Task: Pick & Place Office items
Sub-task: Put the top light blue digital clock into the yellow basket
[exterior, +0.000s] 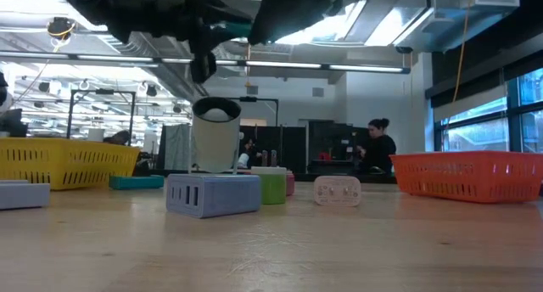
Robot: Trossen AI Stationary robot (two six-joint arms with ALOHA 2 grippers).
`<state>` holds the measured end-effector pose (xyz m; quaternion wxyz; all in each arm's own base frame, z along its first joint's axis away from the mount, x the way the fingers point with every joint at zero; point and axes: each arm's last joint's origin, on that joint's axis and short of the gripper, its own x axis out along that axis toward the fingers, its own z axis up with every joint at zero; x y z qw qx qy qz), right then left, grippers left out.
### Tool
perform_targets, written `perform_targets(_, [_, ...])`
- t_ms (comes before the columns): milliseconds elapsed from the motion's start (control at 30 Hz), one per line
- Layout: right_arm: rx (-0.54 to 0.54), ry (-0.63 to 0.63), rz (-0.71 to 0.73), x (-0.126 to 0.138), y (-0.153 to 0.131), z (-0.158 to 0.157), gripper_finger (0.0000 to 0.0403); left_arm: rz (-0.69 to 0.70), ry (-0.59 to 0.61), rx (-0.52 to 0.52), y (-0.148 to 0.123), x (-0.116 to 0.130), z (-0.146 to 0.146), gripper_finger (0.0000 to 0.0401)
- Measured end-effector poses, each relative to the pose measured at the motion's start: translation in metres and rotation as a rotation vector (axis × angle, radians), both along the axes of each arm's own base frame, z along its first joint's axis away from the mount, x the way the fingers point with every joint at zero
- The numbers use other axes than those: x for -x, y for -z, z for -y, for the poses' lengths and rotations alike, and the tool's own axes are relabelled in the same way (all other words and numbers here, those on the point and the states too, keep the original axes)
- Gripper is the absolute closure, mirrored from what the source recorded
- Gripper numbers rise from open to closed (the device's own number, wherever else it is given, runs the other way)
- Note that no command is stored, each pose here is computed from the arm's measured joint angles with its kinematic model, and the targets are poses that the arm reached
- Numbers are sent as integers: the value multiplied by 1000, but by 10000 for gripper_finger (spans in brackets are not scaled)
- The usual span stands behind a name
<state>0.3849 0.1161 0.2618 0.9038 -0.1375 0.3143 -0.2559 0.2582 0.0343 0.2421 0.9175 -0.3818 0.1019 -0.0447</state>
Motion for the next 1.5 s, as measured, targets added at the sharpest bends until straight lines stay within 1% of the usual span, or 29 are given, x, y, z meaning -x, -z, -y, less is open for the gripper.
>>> perform_targets(133, [15,12,45,8,-15,-3,122,21,-29,-67,-17,19,-7,341])
perform_targets(267, [5,14,102,20,-38,-2,128,17,-28,-144,-33,47,-5,341])
perform_targets(433, [-146,22,188,45,-75,16,134,55,-82,-238,-55,91,7,340])
perform_targets(533, [-184,38,244,63,-98,25,141,65,-144,-293,-62,118,15,340])
perform_targets(633, [-203,23,289,82,-116,32,151,63,-203,-309,-56,139,21,340])
perform_targets(767, [-229,24,346,114,-127,46,158,50,-258,-274,-30,154,27,340])
perform_targets(900, [-303,19,420,149,-117,60,159,71,-294,-264,-10,167,30,340])
perform_targets(1000, [-379,-50,481,169,-102,66,159,103,-283,-243,-4,174,32,340])
perform_targets(1067, [-408,-79,523,180,-89,69,159,106,-278,-222,-1,179,32,340])
perform_targets(1133, [-425,-92,557,189,-74,72,159,61,-292,-209,4,182,32,340])
perform_targets(1233, [-444,-114,607,196,-54,75,159,-28,-317,-178,13,184,31,340])
perform_targets(1333, [-458,-144,636,198,-40,77,159,-95,-325,-147,19,185,31,340])
perform_targets(1433, [-445,-143,626,198,-32,79,159,-123,-319,-138,22,185,32,340])
perform_targets(1500, [-442,-140,615,198,-28,79,159,-169,-314,-135,26,186,33,340])
